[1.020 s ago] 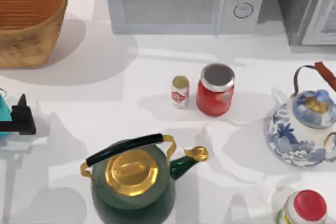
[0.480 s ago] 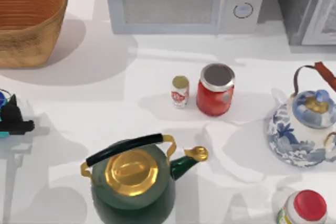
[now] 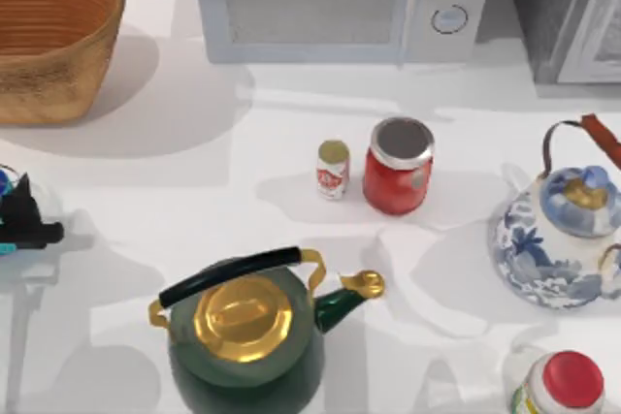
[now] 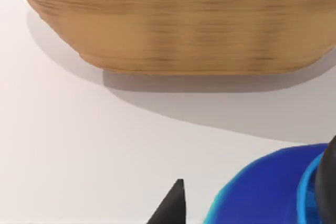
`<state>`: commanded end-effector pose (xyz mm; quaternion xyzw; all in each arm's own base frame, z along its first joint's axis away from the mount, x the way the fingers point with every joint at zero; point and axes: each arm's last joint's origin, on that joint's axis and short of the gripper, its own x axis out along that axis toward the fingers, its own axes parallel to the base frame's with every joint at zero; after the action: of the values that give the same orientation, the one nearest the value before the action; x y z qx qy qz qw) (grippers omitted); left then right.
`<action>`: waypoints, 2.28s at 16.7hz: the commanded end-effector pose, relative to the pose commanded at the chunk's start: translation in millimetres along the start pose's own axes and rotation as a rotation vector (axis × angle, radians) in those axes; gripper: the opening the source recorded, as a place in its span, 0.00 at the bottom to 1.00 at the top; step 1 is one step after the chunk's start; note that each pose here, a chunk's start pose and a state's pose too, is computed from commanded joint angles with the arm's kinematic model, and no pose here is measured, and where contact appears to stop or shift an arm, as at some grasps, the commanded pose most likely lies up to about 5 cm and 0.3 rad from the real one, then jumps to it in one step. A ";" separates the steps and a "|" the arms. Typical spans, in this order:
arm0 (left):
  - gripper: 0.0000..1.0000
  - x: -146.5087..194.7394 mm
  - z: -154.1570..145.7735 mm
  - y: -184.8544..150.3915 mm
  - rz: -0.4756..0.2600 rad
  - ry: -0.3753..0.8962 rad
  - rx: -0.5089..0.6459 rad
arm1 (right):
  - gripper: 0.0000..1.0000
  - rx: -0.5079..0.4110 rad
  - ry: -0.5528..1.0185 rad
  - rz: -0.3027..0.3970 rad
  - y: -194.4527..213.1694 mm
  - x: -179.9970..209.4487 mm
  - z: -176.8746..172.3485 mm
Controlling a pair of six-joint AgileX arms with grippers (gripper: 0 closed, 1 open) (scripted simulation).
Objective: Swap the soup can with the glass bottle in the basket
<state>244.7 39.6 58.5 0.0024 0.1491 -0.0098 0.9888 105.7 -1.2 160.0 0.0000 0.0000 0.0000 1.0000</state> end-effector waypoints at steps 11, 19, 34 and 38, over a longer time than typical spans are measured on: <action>0.00 1.6 22.3 20.1 0.074 -0.064 -0.001 | 1.00 0.000 0.000 0.000 0.0 0.0 0.0; 0.00 10.8 124.6 77.6 0.223 -0.177 0.003 | 1.00 0.000 0.000 0.000 0.0 0.0 0.0; 0.00 54.8 281.0 23.5 0.004 0.026 -0.025 | 1.00 0.000 0.000 0.000 0.0 0.0 0.0; 0.00 54.9 281.3 23.2 0.004 0.026 -0.025 | 1.00 0.000 0.000 0.000 0.0 0.0 0.0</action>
<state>380.6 59.6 311.2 -0.0098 0.1621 -0.0060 0.9867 105.7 -1.2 160.0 0.0000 0.0000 0.0000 1.0000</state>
